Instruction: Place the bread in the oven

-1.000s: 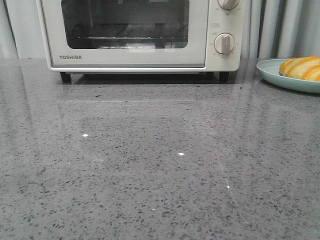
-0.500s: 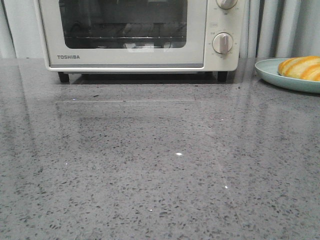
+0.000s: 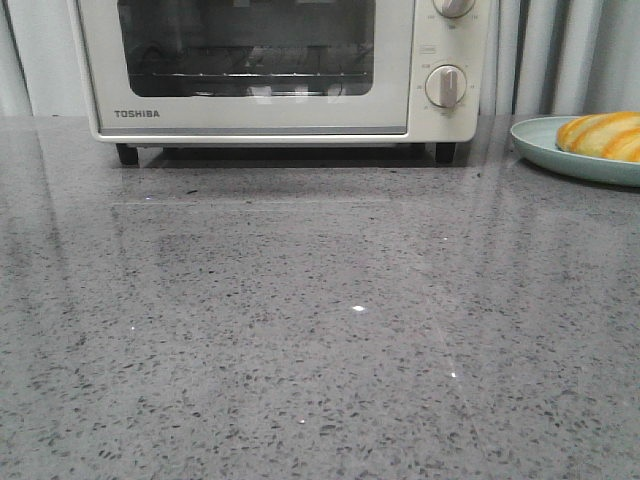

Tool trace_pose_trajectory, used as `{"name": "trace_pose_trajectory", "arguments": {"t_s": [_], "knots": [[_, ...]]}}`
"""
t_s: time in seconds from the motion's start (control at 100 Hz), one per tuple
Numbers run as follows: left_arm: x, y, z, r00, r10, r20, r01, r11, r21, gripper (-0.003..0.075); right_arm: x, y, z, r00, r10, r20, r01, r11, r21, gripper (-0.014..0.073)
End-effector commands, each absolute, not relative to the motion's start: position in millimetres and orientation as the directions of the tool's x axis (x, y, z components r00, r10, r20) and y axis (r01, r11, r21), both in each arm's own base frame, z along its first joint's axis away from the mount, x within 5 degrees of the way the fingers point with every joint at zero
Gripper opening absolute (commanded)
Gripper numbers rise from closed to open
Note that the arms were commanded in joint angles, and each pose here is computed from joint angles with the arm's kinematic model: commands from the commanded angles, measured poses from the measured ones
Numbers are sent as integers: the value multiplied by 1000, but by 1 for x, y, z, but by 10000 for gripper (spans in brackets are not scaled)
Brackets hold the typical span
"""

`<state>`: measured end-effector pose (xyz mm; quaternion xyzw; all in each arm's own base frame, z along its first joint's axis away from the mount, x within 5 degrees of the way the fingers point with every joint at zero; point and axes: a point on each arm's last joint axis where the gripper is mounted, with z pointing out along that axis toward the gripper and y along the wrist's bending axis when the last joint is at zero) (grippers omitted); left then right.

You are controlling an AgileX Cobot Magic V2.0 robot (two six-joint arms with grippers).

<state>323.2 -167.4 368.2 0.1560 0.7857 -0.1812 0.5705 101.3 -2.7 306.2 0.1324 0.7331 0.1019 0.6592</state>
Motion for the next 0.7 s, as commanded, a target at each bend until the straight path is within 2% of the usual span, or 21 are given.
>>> {"name": "trace_pose_trajectory", "arguments": {"t_s": [0.0,0.33,0.53,0.69], "knots": [[323,-168,395,-163,-29,-986,454,885,-101,-21,103,-3,324,-6,303,-953,36,952,303,-49],[332,-172,380,-205,-4,-979,450,888,-98,-21,103,-3,324,-6,303,-953,36,952,303,-49],[328,-172,366,-298,134,-945,476,879,-25,-22,103,-3,324,-6,303,-953,36,952,303,-49],[322,-171,360,-360,172,-917,485,874,-26,-22,103,-3,324,-6,303,-953,36,952,303,-49]]}}
